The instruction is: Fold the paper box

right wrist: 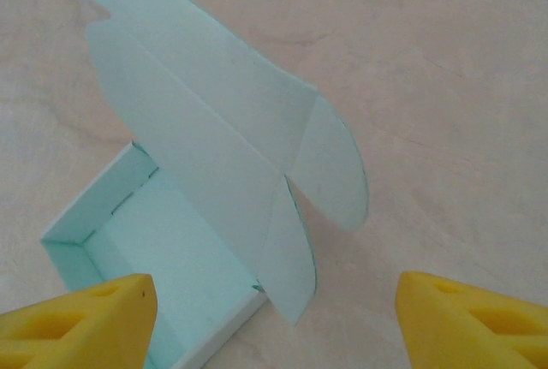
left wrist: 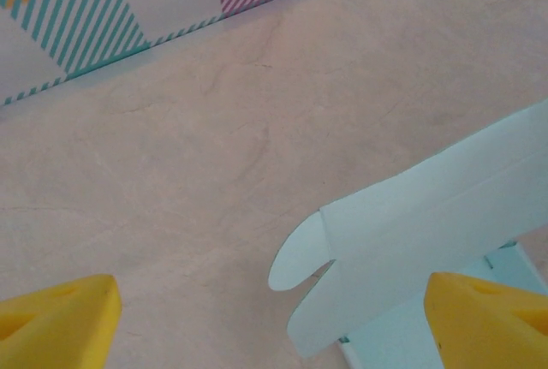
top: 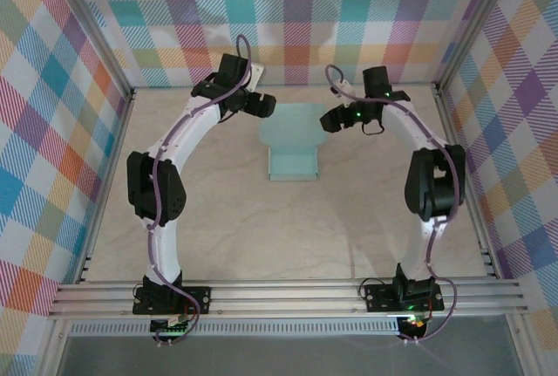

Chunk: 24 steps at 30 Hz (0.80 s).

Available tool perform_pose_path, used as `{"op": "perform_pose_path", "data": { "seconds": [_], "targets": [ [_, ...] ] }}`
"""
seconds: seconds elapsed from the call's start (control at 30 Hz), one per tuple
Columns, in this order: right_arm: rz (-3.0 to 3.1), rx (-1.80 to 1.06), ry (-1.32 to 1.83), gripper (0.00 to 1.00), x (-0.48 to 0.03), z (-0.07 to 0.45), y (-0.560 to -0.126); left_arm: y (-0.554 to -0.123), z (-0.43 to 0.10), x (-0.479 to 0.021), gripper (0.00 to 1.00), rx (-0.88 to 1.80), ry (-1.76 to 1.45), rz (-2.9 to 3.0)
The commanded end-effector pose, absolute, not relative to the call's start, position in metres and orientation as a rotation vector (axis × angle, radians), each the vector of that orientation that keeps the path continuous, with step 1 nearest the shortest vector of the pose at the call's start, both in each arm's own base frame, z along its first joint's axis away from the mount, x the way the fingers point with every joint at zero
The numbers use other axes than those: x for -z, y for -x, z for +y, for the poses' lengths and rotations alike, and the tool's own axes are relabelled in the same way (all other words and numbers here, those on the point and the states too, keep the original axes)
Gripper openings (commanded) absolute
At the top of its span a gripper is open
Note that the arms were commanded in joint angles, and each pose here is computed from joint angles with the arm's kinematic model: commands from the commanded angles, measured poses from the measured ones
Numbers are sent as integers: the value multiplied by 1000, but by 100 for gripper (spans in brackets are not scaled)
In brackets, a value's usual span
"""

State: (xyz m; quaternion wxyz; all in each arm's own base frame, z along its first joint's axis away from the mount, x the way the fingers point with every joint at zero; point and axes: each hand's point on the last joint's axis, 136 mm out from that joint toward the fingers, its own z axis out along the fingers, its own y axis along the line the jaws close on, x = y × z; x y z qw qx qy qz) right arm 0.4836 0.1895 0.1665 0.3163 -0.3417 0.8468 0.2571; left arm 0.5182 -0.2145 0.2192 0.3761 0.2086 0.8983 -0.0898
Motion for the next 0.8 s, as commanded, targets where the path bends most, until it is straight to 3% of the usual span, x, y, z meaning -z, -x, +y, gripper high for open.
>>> {"op": "perform_pose_path", "data": {
  "seconds": [0.0, 0.27, 0.4, 0.67, 0.77],
  "targets": [
    [2218, -807, 1111, 72, -161, 199, -465, -510, -211, -203, 92, 204, -644, 2348],
    [2212, -967, 1244, 57, -163, 208, -474, -508, -214, -196, 93, 241, -660, 2357],
    [2213, -984, 1266, 38, -159, 210, -475, -508, -211, -195, 93, 233, -660, 2358],
    [2227, -945, 1300, 37, -147, 205, -477, -506, -211, -196, 93, 244, -661, 2357],
    [2238, -928, 1310, 32, -143, 203, -477, -506, -212, -197, 94, 248, -663, 2354]
  ]
}}
